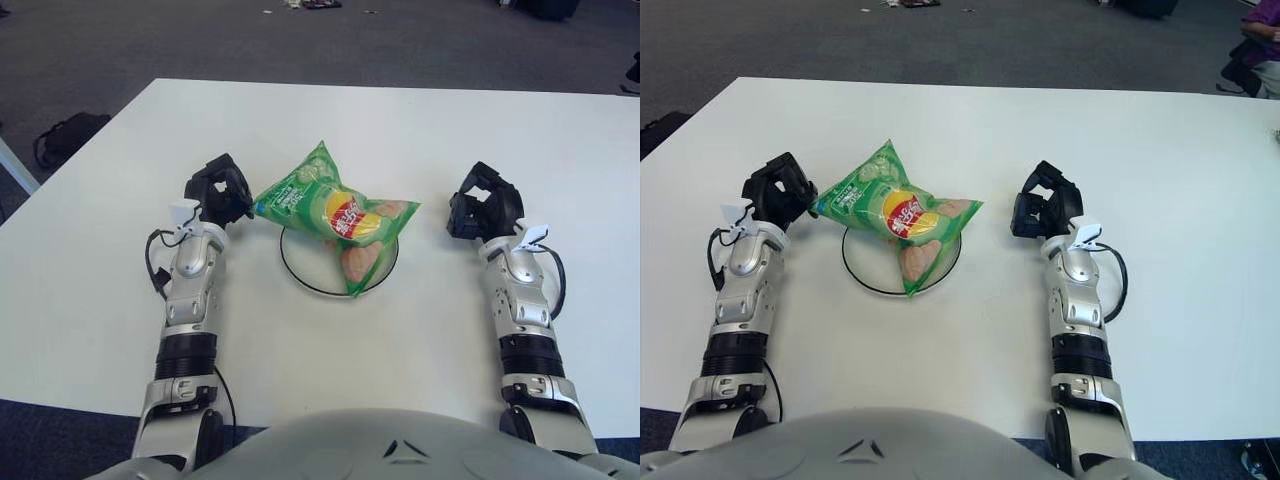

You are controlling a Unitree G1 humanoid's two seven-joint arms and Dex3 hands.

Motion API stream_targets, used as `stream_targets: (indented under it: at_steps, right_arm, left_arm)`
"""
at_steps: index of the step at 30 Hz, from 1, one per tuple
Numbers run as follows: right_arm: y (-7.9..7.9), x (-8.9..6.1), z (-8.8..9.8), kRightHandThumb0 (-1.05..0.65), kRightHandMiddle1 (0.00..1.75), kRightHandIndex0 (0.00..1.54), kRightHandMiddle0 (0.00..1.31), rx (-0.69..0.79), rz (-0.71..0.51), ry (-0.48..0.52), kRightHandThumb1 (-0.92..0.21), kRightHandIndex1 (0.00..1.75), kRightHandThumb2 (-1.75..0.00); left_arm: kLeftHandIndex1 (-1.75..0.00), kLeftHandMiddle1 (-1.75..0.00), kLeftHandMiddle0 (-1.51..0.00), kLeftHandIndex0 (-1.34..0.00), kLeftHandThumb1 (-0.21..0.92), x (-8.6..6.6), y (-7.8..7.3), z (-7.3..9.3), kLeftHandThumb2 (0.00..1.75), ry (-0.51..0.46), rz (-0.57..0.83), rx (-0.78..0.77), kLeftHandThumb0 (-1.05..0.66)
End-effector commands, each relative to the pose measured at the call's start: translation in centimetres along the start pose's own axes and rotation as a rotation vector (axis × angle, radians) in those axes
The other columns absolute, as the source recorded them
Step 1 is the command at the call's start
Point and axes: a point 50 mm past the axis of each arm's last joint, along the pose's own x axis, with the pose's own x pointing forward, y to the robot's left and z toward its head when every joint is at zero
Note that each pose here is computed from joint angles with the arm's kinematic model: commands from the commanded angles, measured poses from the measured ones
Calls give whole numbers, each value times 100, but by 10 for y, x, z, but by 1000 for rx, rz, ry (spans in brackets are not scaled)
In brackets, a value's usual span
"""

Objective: Put the snack into the plate.

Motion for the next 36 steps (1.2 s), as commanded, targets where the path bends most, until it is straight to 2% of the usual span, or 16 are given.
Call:
stream_targets:
  at_steps: [1, 6, 11, 22, 27, 32, 33, 36]
  right_arm:
    - [0, -32, -44, -59, 175, 137, 82, 69, -47, 162, -8, 175, -161]
    - [0, -32, -45, -59, 175, 137, 82, 87, -43, 160, -8, 175, -161]
    - [1, -33, -44, -60, 175, 139, 82, 107, -39, 165, -8, 175, -161]
    - [1, -33, -43, -60, 175, 141, 83, 120, -31, 177, -7, 175, -162]
    - [2, -33, -43, -60, 175, 141, 83, 121, -20, 182, -7, 175, -163]
    - [1, -33, -43, -60, 175, 140, 83, 119, -9, 181, -7, 175, -163]
    - [1, -33, -43, -60, 175, 140, 83, 119, -8, 181, -7, 175, -163]
    - [1, -34, -43, -60, 175, 140, 83, 119, -4, 180, -7, 175, -163]
  left_arm:
    - [-175, -175, -143, -117, 53, -24, 5, -28, 119, 104, -46, -7, -45]
    - [-175, -175, -145, -121, 48, -23, 4, -28, 129, 53, -173, 107, -46]
    - [-175, -175, -148, -129, 51, -22, 4, -31, 137, 27, -235, 172, -54]
    - [-175, -175, -151, -134, 60, -25, 4, -38, 142, 21, -206, 208, -67]
    - [-175, -175, -151, -134, 58, -26, 5, -40, 145, 25, -152, 244, -66]
    - [-175, -175, -151, -133, 50, -25, 5, -42, 151, 25, -123, 245, -62]
    - [-175, -175, -148, -117, 32, -24, 5, -42, 158, 25, -121, 245, -63]
    - [-175, -175, -144, -99, 10, -25, 5, -43, 168, 38, -77, 240, -65]
